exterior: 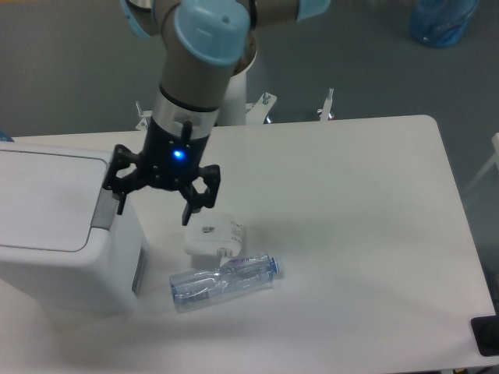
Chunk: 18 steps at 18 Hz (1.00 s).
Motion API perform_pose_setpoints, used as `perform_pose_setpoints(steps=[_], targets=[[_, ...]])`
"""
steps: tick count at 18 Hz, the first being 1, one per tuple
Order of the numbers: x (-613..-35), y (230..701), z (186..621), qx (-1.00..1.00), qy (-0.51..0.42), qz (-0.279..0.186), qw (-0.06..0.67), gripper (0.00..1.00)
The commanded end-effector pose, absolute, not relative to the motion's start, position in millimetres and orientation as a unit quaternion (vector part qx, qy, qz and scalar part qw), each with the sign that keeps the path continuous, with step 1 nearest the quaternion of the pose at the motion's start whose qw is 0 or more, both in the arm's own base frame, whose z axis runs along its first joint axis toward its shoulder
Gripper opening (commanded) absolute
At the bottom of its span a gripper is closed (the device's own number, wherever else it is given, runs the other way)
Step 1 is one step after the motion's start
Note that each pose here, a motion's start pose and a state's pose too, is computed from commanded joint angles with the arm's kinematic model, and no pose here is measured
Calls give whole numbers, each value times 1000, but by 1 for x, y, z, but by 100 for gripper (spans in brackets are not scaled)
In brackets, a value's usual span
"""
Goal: Open the trash can
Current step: 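Lower the gripper onto the lid edge of the white trash can, then push the trash can lid open with the gripper fingers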
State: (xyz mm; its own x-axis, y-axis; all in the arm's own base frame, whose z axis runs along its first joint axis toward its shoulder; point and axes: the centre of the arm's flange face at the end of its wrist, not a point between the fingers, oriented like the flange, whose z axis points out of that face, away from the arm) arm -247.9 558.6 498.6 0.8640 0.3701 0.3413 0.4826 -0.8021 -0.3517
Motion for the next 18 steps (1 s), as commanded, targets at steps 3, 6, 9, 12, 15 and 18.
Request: perform_pose_setpoints(steps=[3,6,9,12,15,18], targets=[[-250,561,495,-941,-224,-128,218,100],[-249,560,494,-942,-224,-128,217,100],[-247,558,492,-942,-225,-130,214,100],[-247,557,483,-943,-226,-132,207,100],[-250,555,480,-946,-229,-113,198,100],[-247,556,480,-947,-229,-114,196,100]])
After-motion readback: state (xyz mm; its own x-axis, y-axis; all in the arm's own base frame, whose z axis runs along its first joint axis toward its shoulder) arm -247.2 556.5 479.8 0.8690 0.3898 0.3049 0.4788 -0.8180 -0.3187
